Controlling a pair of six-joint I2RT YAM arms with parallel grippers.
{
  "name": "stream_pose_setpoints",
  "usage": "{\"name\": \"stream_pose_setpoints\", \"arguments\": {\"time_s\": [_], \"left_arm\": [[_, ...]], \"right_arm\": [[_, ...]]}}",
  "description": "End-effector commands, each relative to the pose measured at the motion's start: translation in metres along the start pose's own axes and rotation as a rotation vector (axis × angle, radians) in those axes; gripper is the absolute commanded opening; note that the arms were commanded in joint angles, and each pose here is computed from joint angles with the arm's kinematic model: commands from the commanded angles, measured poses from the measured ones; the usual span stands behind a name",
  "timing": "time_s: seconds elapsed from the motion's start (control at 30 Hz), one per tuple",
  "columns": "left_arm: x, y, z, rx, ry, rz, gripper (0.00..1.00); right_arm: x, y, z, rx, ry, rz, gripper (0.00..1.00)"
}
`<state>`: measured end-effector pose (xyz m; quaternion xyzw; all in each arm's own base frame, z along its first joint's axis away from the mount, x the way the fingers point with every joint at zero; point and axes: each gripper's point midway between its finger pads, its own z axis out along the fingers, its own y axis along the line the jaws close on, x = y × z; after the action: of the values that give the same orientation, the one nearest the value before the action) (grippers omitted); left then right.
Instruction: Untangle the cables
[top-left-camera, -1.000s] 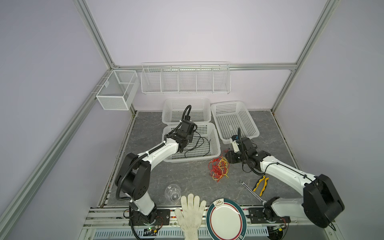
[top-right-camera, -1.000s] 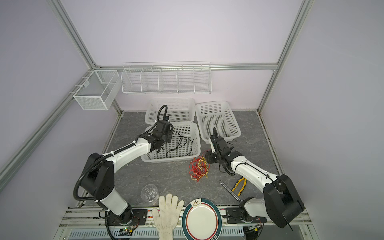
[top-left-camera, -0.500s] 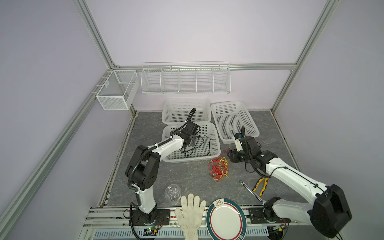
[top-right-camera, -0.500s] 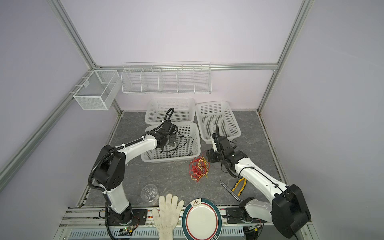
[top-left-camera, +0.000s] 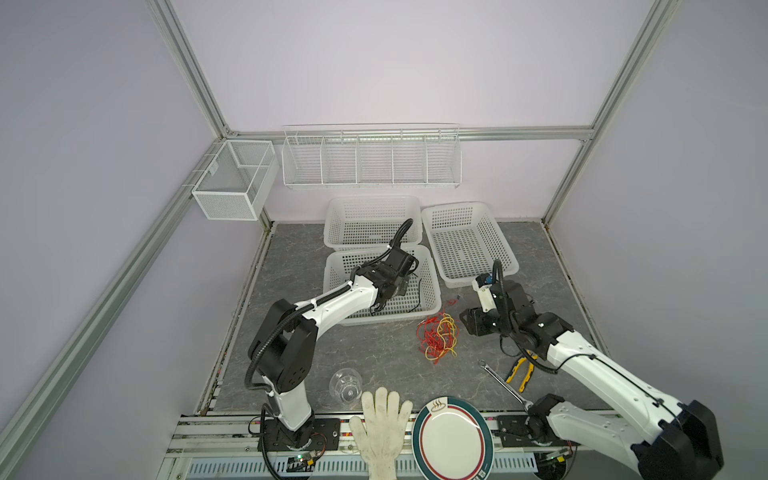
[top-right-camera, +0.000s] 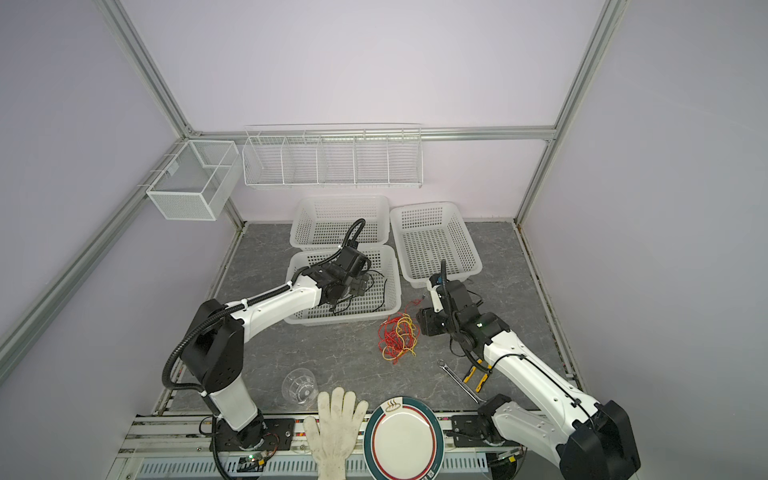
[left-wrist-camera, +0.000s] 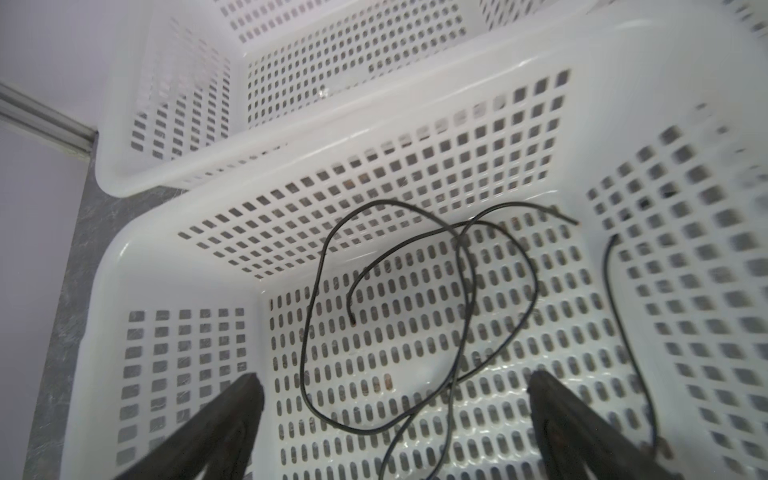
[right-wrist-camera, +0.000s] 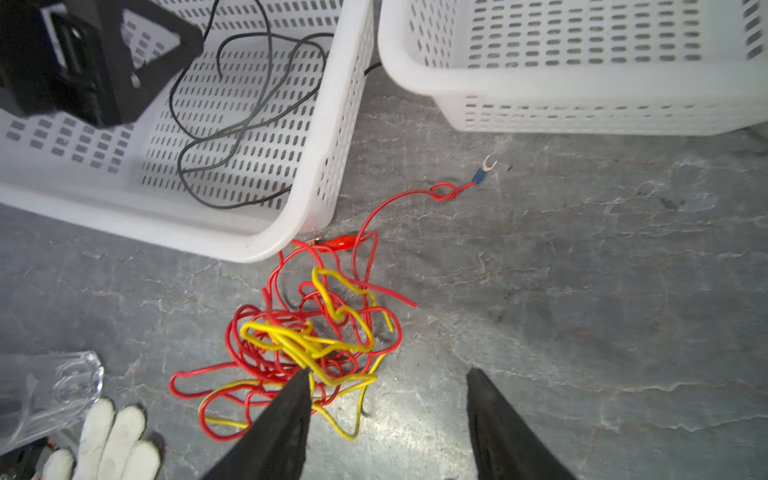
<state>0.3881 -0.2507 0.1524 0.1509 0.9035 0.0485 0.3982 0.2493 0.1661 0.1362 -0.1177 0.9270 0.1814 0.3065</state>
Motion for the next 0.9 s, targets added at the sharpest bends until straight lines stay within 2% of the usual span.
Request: {"name": "stream_pose_setpoints", "arguments": {"time_s": [0.0, 0.13, 0.3, 0.5, 0.77, 0.87], "left_arm": [[-0.02, -0.013, -0.023, 0.141, -0.077, -0.057, 0.99], [-0.031, -0.045, -0.046, 0.382, -0.15, -0.072, 0.99], [-0.038, -0.062, -0.07, 0.545, -0.207, -0.116, 0.99], [-0.034, -0.067, -0.077, 0.592, -0.199, -0.131, 0.99], [-0.035, -0.065, -0.081, 0.598, -0.216, -0.128, 0.99], [-0.035, -0.063, -0.082, 0.592, -0.218, -0.125, 0.99]], "right_arm": [[0.012, 0.017, 0.002, -0.117, 0.001, 0.043, 0.6], [0.014, 0.028, 0.01, -0.187, -0.024, 0.074, 0.59], [0.013, 0.017, 0.022, -0.125, -0.039, 0.072, 0.55], [-0.003, 0.027, 0.019, -0.164, -0.1, 0.024, 0.54], [-0.007, 0.034, 0.026, -0.182, -0.085, -0.03, 0.54], [-0.006, 0.034, 0.031, -0.187, -0.082, -0.032, 0.5]]}}
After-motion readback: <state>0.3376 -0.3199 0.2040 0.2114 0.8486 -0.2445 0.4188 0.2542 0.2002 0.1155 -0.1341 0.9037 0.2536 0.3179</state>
